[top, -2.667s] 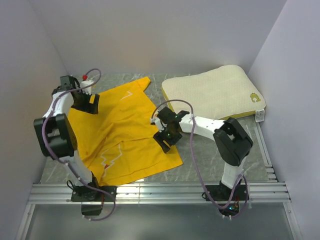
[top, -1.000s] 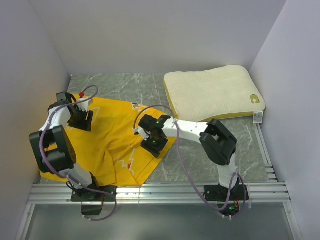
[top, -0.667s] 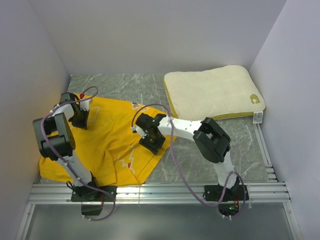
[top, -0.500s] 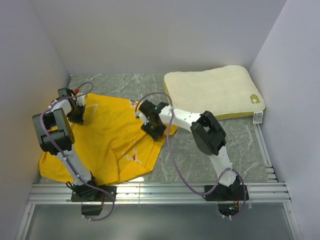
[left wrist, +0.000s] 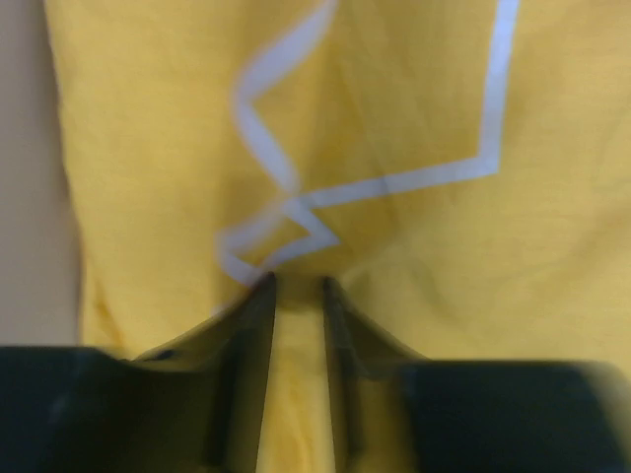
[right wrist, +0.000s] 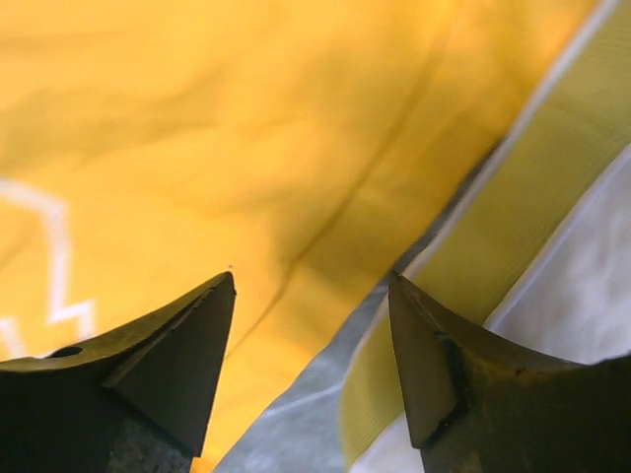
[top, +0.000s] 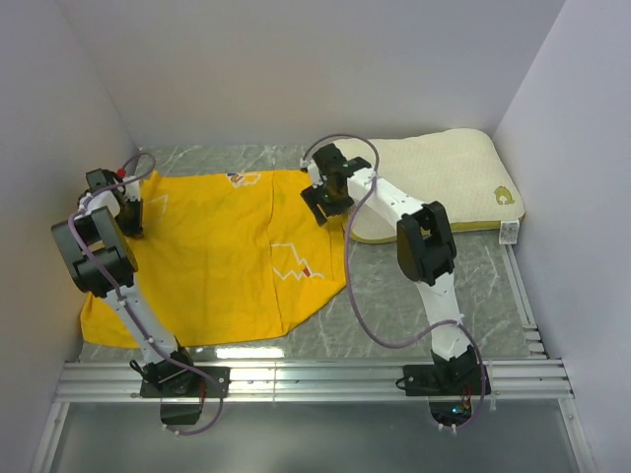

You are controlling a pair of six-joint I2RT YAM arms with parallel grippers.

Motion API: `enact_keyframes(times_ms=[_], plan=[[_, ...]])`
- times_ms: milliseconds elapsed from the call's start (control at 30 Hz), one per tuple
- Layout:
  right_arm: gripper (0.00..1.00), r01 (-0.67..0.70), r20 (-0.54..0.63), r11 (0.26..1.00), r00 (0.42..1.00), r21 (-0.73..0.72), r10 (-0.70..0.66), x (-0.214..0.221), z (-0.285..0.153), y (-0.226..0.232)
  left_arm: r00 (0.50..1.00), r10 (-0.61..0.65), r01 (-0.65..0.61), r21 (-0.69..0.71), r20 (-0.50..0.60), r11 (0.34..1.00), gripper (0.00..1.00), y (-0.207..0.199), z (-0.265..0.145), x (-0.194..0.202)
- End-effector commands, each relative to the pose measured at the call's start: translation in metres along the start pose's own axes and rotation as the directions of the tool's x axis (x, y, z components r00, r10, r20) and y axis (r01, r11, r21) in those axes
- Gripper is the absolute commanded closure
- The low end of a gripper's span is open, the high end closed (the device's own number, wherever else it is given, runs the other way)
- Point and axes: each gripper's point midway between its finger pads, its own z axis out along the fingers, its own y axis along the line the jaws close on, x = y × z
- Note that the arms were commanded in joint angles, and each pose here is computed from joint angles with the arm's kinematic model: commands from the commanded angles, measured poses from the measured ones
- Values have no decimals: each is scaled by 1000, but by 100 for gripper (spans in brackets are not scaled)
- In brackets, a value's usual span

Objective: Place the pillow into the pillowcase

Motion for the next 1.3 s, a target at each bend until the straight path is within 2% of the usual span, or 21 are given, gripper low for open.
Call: enact_keyframes(times_ms=[0,67,100,133,200,233,267,333,400,433,500,633,767,867,900,1000,1033,1067,1100,1133,1267], plan=[[27,60,143,996,988,-60,-51,-27,-83,34,999,32,-35,75,43,997,63,-13,-31,-9],[25,19,142,999,990,-43,-12,-17,-94,30,991,58,-79,186,118,979,50,-37,-52,-18],[25,9,197,1000,980,-21,-4,-25,-113,27,982,64,-100,202,178,974,40,-43,-74,-29],[25,-8,192,1000,981,2,7,-18,-113,22,979,67,-111,224,194,968,38,-53,-82,-29],[20,-51,221,989,975,138,19,-20,-126,-5,958,76,-151,264,277,952,27,-70,-112,-42],[18,-58,216,980,976,192,15,-18,-128,-16,952,82,-168,278,296,946,4,-80,-119,-42],[8,-83,209,958,978,275,25,-16,-130,-35,944,71,-173,301,322,938,3,-89,-127,-45],[1,-109,190,933,981,342,45,-16,-124,-54,923,87,-214,311,376,926,1,-107,-147,-48],[0,-148,143,912,985,383,100,-8,-106,-76,893,90,-240,297,441,924,1,-118,-163,-56],[0,-184,170,910,977,370,129,-19,-108,-81,894,96,-251,311,438,916,1,-132,-161,-51],[0,-204,129,934,976,293,173,-17,-86,-79,876,90,-266,318,475,910,1,-146,-171,-55],[0,-295,178,932,949,211,260,-34,-69,-88,874,75,-278,366,481,888,1,-182,-171,-45],[0,-303,190,928,946,215,264,-44,-54,-94,879,87,-297,395,469,869,1,-213,-169,-35],[0,-292,225,935,943,201,246,-55,-66,-93,884,94,-304,411,457,859,1,-227,-164,-28],[0,-275,238,941,944,197,226,-56,-76,-91,886,93,-305,418,455,856,1,-228,-164,-27],[0,-99,233,978,971,184,54,-48,-107,-95,886,138,-353,451,442,820,1,-235,-165,-20],[0,24,227,981,971,193,-69,-45,-116,-101,879,161,-383,463,449,799,1,-238,-169,-22],[0,80,266,979,955,188,-129,-46,-139,-104,882,200,-413,494,427,765,1,-242,-169,-10],[0,107,248,970,955,218,-161,-33,-139,-124,886,216,-421,513,411,748,1,-244,-165,-7],[0,190,226,947,941,260,-251,-29,-145,-139,881,227,-434,515,416,739,1,-245,-167,-9],[1,297,69,899,939,321,-335,4,-131,-193,880,224,-438,536,418,722,1,-249,-166,-10]])
